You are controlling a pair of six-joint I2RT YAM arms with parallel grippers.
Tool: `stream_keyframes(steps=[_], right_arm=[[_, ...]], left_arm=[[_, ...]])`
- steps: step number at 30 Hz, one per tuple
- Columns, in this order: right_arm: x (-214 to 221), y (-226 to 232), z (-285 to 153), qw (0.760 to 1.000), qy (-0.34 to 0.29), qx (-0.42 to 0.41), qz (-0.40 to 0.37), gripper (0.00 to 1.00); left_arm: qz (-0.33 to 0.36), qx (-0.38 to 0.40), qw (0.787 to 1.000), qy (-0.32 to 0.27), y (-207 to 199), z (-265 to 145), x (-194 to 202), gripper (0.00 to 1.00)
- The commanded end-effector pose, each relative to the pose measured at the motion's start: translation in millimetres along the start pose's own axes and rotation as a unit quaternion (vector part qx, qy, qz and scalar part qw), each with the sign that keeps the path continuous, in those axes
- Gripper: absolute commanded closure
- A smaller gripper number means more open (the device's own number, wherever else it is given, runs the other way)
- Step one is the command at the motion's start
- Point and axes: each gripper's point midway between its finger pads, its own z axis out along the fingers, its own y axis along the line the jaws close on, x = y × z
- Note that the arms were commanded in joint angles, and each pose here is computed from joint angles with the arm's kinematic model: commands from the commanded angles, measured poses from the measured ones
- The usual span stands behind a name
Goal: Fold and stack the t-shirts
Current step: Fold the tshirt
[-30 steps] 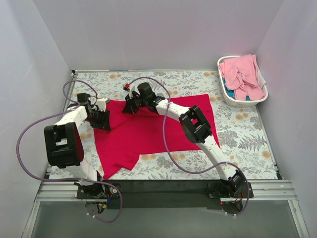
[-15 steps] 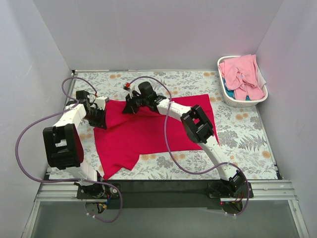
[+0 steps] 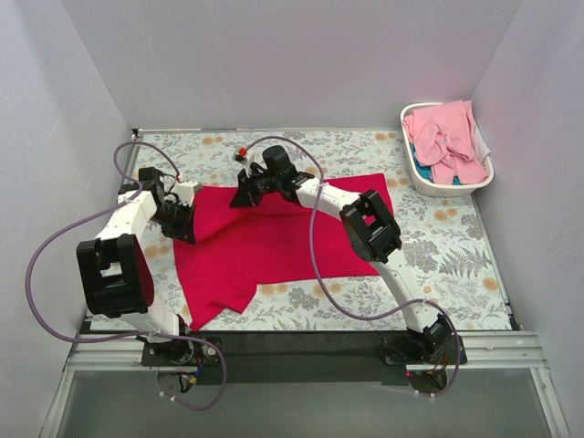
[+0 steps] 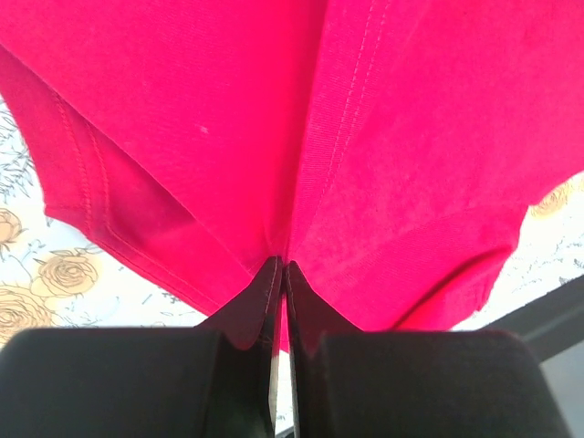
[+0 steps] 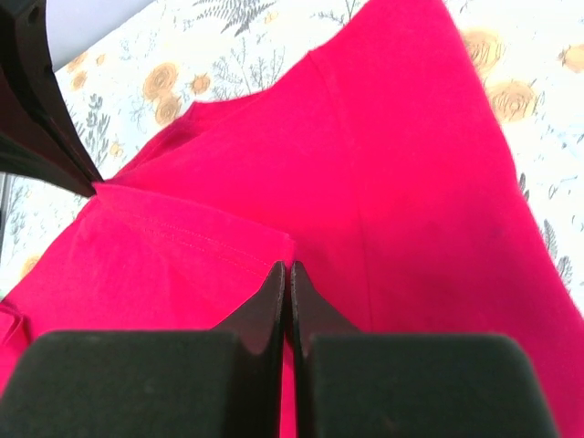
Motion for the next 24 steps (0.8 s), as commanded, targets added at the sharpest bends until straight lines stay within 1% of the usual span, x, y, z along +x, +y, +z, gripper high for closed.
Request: stream_keyframes(steps=[1, 6, 10, 11, 12, 13, 14, 16, 17, 18, 19, 20, 21, 22, 23, 24], right_arm=[[-35.1, 25.3, -15.9, 0.999, -0.026, -0.028, -0.030, 0.99], [-23.9, 27.6, -17.6, 0.999, -0.015, -0.034, -0.021, 0.99], [-13.9, 36.2, -17.2, 0.998, -0.004, -0.059, -0.011, 0.99], [-13.5, 39.5, -18.4, 0.998, -0.002, -0.065, -0.010, 0.94], [-12.2, 41.1, -19.8, 0.997, -0.001, -0.071, -0.009, 0.91], [-8.0, 46.8, -22.1, 0.996, 0.005, -0.085, -0.008, 0.86], [-14.0, 52.8, -28.0, 0.996, 0.001, -0.092, -0.016, 0.82], [-17.8, 62.0, -38.1, 0.994, 0.001, -0.110, -0.025, 0.81], [-19.5, 68.2, -45.9, 0.993, 0.000, -0.114, -0.035, 0.80], [-22.7, 68.1, -53.4, 0.993, -0.003, -0.113, -0.040, 0.79], [-20.7, 70.4, -59.3, 0.992, 0.000, -0.118, -0.040, 0.77], [-24.0, 75.1, -69.0, 0.992, -0.001, -0.117, -0.044, 0.67], [-24.9, 69.4, -78.0, 0.993, -0.001, -0.110, -0.050, 0.63], [-23.1, 68.5, -84.4, 0.993, 0.004, -0.107, -0.046, 0.62], [-29.9, 67.6, -93.6, 0.994, -0.001, -0.100, -0.050, 0.61], [-28.3, 54.4, -105.3, 0.996, 0.002, -0.081, -0.037, 0.62]], left_arm=[[0.015, -0.002, 1.000, -0.019, -8.1, -20.9, -6.1, 1.00], [0.015, -0.004, 1.000, -0.009, -7.9, -19.7, 0.5, 1.00], [0.014, -0.001, 1.000, 0.001, -6.3, -12.7, 6.7, 1.00], [0.014, 0.000, 1.000, 0.003, -6.5, -12.1, 8.5, 0.97], [0.015, 0.008, 1.000, 0.004, -9.1, -11.4, 8.2, 0.90], [0.016, 0.015, 1.000, 0.004, -11.8, -12.8, 7.8, 0.85], [0.016, 0.019, 1.000, 0.000, -13.0, -14.6, 4.9, 0.81], [0.026, 0.034, 0.999, -0.018, -18.2, -21.9, -8.6, 0.75], [0.026, 0.042, 0.999, -0.020, -21.3, -24.8, -11.4, 0.73], [0.033, 0.043, 0.998, -0.039, -22.2, -31.2, -24.9, 0.73], [0.030, 0.047, 0.998, -0.038, -21.5, -31.1, -28.5, 0.72], [0.029, 0.048, 0.997, -0.045, -21.1, -33.0, -35.3, 0.71], [0.028, 0.047, 0.997, -0.049, -18.8, -33.1, -41.5, 0.71], [0.031, 0.042, 0.996, -0.067, -15.9, -36.4, -55.8, 0.70], [0.015, 0.042, 0.997, -0.068, -12.0, -31.6, -62.2, 0.70], [0.003, 0.035, 0.996, -0.076, -7.0, -30.9, -69.0, 0.70]])
